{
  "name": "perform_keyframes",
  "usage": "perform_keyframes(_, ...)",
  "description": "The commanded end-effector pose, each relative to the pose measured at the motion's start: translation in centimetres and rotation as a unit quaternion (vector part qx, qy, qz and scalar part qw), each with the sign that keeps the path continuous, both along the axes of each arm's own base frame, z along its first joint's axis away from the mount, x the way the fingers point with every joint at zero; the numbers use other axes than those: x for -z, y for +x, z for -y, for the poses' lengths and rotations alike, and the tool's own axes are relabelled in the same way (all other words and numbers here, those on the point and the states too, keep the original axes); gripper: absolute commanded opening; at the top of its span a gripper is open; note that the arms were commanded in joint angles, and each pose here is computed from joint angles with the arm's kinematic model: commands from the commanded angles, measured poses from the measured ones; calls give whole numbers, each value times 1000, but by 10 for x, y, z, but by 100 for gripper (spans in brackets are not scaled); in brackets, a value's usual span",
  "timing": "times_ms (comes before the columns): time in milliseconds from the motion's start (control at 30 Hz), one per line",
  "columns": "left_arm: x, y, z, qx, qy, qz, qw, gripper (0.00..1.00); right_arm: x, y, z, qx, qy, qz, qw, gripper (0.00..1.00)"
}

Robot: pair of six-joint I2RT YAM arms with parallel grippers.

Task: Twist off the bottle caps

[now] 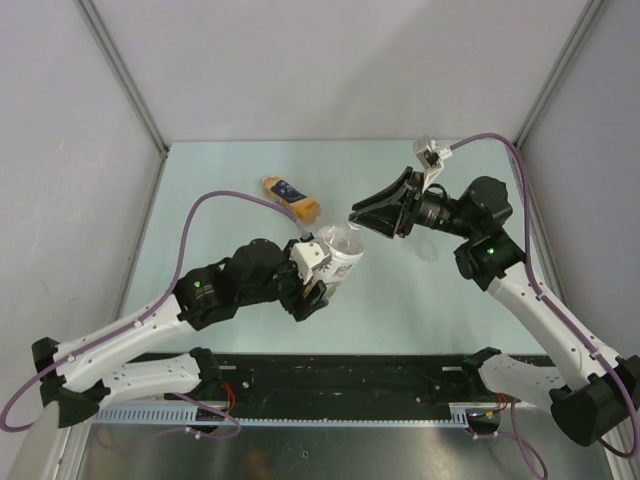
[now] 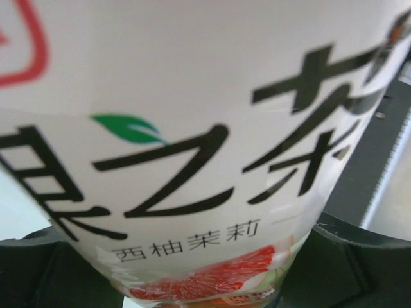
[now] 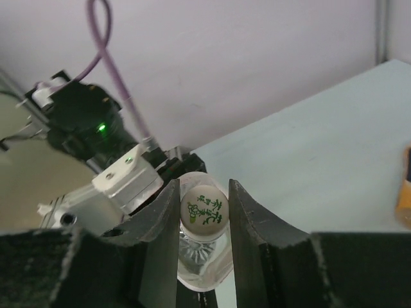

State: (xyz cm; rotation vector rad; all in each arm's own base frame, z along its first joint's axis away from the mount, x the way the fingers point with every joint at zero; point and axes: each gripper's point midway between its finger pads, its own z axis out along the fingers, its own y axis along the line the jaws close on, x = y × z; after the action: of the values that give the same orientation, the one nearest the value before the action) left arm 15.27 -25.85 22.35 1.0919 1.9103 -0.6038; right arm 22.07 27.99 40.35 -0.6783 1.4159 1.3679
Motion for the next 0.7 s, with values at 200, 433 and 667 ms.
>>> perform_keyframes(200, -61, -87, 25, 278, -130, 27, 951, 0, -10, -39, 1, -111, -2, 74, 991, 0)
perform_keyframes(433, -69, -85, 19, 263, -143, 45, 953, 0, -13, -36, 2, -101, 2, 74, 992, 8)
perform_keyframes(667, -55, -77, 24, 245, -126, 27, 961, 0, -16, -25, 3, -68, 13, 55, 996, 35)
